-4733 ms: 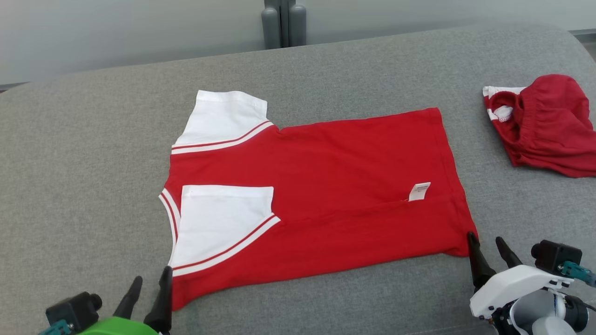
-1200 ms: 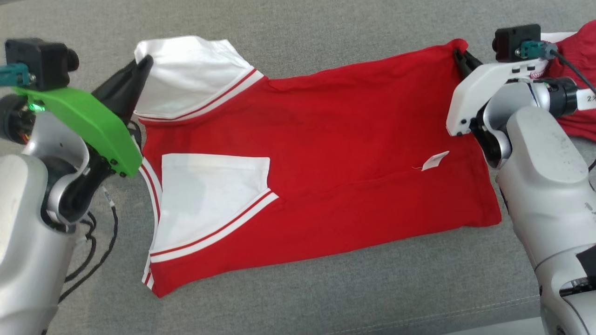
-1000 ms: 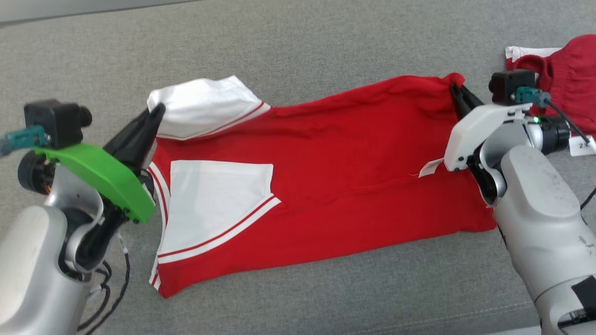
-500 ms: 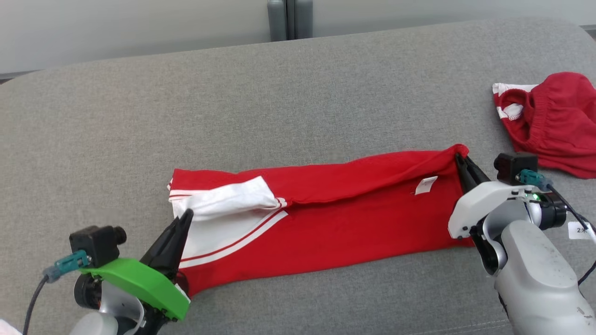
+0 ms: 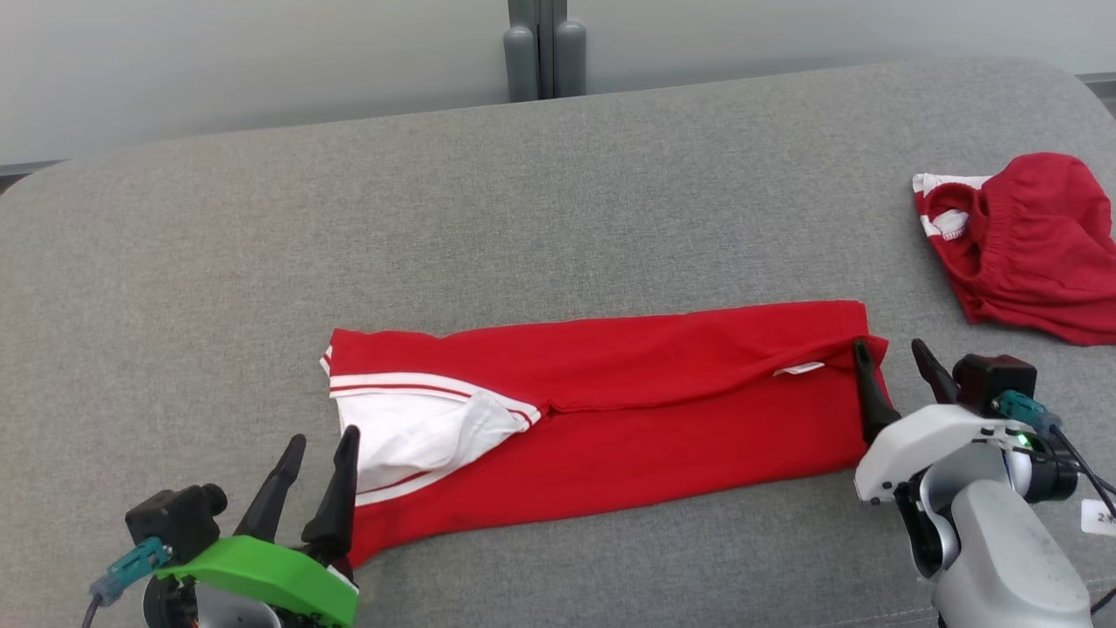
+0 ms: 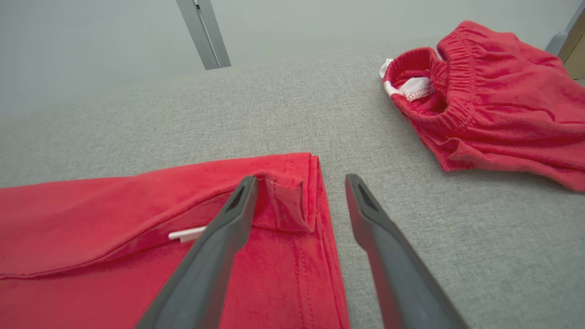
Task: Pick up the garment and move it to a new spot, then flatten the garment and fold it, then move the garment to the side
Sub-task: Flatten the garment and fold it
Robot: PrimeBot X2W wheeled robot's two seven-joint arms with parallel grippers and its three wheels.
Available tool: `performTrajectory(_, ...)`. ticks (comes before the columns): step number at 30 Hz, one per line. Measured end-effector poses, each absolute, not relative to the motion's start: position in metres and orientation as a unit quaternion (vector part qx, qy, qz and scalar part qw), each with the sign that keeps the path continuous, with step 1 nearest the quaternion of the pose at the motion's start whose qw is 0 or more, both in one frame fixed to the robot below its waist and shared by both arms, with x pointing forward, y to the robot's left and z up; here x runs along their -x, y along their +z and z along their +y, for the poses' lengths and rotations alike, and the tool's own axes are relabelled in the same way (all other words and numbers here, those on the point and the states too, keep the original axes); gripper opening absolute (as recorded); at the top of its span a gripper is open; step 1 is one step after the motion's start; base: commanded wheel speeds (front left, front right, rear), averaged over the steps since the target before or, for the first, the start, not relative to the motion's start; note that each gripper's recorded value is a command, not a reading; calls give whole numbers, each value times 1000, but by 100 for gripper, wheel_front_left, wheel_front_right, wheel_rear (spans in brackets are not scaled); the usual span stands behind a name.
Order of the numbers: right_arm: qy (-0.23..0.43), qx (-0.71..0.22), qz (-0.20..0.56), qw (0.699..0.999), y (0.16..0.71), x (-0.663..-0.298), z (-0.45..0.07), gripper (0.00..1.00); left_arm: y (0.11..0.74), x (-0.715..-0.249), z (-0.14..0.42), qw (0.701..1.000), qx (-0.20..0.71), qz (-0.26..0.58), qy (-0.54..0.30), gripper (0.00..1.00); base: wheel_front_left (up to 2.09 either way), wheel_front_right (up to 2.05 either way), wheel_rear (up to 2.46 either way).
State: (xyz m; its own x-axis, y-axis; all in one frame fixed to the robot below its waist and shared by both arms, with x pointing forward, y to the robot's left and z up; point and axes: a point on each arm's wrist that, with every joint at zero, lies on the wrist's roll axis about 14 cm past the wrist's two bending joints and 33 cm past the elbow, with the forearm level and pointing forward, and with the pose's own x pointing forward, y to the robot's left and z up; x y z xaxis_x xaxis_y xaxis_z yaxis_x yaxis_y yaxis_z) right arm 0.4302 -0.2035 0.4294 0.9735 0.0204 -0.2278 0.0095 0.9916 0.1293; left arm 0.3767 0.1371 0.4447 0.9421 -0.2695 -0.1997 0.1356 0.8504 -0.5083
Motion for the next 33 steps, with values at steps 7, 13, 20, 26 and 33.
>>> performTrajectory(7, -39, -82, 87, 992, 432, -398, -223, 100, 471, -368, 159, 966, 244, 61, -58, 100, 0, 0, 0)
performTrajectory(13, -47, -82, 73, 993, 442, -388, -226, 100, 483, -361, 165, 973, 223, 35, -44, 100, 0, 0, 0)
performTrajectory(20, -43, -70, 83, 993, 450, -403, -224, 100, 485, -356, 164, 978, 201, 28, -38, 100, 0, 0, 0)
performTrajectory(26, -38, -62, 91, 993, 465, -435, -220, 100, 483, -349, 172, 980, 197, 29, -21, 100, 0, 0, 0)
performTrajectory(33, -9, -34, 209, 977, 422, -435, -206, 100, 483, -341, 186, 981, 195, 27, 2, 100, 0, 0, 0)
